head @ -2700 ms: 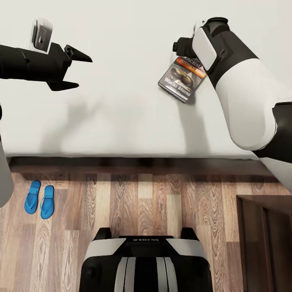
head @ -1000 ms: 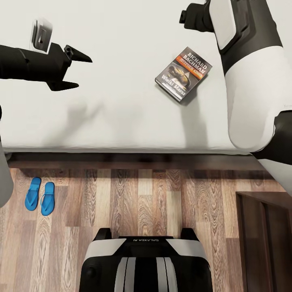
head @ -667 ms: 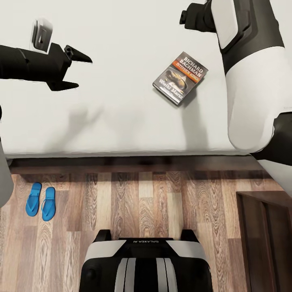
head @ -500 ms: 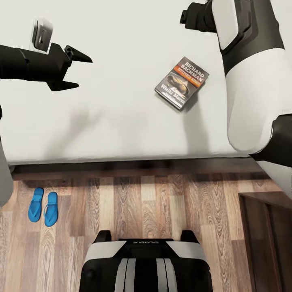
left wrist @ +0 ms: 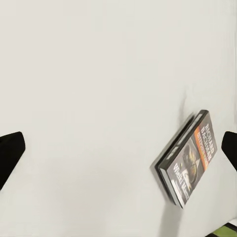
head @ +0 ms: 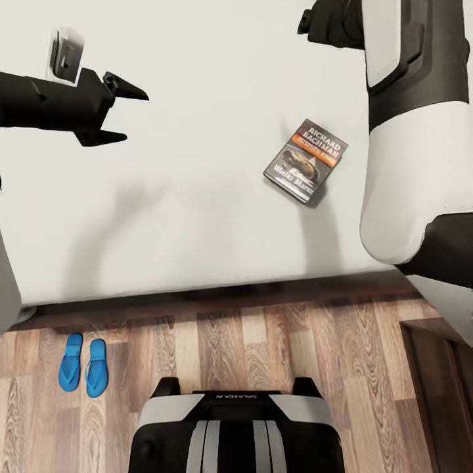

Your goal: In the bedroom, move the book from the bed onto either nightstand, and place the two sandals side by side next to the bed.

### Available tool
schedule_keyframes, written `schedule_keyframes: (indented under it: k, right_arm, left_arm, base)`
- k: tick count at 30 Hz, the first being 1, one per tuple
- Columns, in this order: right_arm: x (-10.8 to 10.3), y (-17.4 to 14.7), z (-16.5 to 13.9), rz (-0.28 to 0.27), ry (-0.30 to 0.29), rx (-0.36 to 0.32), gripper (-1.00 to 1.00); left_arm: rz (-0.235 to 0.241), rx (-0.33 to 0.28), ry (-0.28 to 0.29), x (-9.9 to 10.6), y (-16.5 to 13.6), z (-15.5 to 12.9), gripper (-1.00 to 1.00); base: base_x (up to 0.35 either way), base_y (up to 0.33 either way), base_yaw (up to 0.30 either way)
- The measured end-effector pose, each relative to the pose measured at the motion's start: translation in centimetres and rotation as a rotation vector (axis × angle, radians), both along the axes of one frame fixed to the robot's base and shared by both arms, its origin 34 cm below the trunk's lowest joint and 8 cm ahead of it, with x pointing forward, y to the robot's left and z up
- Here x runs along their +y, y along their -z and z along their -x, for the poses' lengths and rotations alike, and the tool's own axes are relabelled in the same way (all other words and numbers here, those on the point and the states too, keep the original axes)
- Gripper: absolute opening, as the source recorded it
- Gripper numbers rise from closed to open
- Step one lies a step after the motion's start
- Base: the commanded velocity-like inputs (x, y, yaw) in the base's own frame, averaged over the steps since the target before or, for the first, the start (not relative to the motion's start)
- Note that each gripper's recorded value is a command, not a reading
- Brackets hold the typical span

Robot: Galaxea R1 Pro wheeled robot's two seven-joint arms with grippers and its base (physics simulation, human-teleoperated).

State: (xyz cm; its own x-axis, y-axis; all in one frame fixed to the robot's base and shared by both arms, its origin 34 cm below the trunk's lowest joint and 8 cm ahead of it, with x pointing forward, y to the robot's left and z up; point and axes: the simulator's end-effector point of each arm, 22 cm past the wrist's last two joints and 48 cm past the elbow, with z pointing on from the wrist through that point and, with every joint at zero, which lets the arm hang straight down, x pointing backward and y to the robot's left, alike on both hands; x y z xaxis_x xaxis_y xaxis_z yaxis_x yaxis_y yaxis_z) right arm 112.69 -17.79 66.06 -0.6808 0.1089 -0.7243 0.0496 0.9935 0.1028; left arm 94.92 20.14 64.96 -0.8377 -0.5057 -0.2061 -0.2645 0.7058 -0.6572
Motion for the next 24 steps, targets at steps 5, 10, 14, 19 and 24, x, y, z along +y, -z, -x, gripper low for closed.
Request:
schedule_keyframes:
  k: [5, 10, 14, 19, 24]
  right_arm:
    - [-0.4, -2.4, 0.4, -0.008, 0.006, -0.044, 1.0]
    - [-0.6, -3.9, 1.0, -0.017, 0.003, -0.06, 1.0]
    - [-0.4, -6.4, 1.7, -0.055, -0.004, -0.105, 1.0]
    - [-0.5, -9.4, 2.1, -0.087, -0.001, -0.179, 1.0]
    - [-0.9, -10.7, 3.1, -0.102, 0.006, -0.222, 1.0]
  left_arm:
    - [0.005, -0.011, 0.005, -0.2, -0.7, -0.1, 1.0]
    - [0.006, -0.021, 0.009, -0.3, -1.4, -0.2, 1.0]
    - [0.011, -0.033, 0.014, -0.6, -2.1, -0.3, 1.0]
    - [0.014, -0.042, 0.021, -0.8, -2.8, -0.3, 1.0]
    - [0.009, -0.046, 0.034, -1.2, -3.2, -0.2, 1.0]
  base:
    - [0.025, 0.031, -0.115]
    - [0.009, 0.012, -0.116]
    - [0.004, 0.005, -0.116]
    - [0.002, 0.002, -0.116]
    - [0.001, 0.001, -0.116]
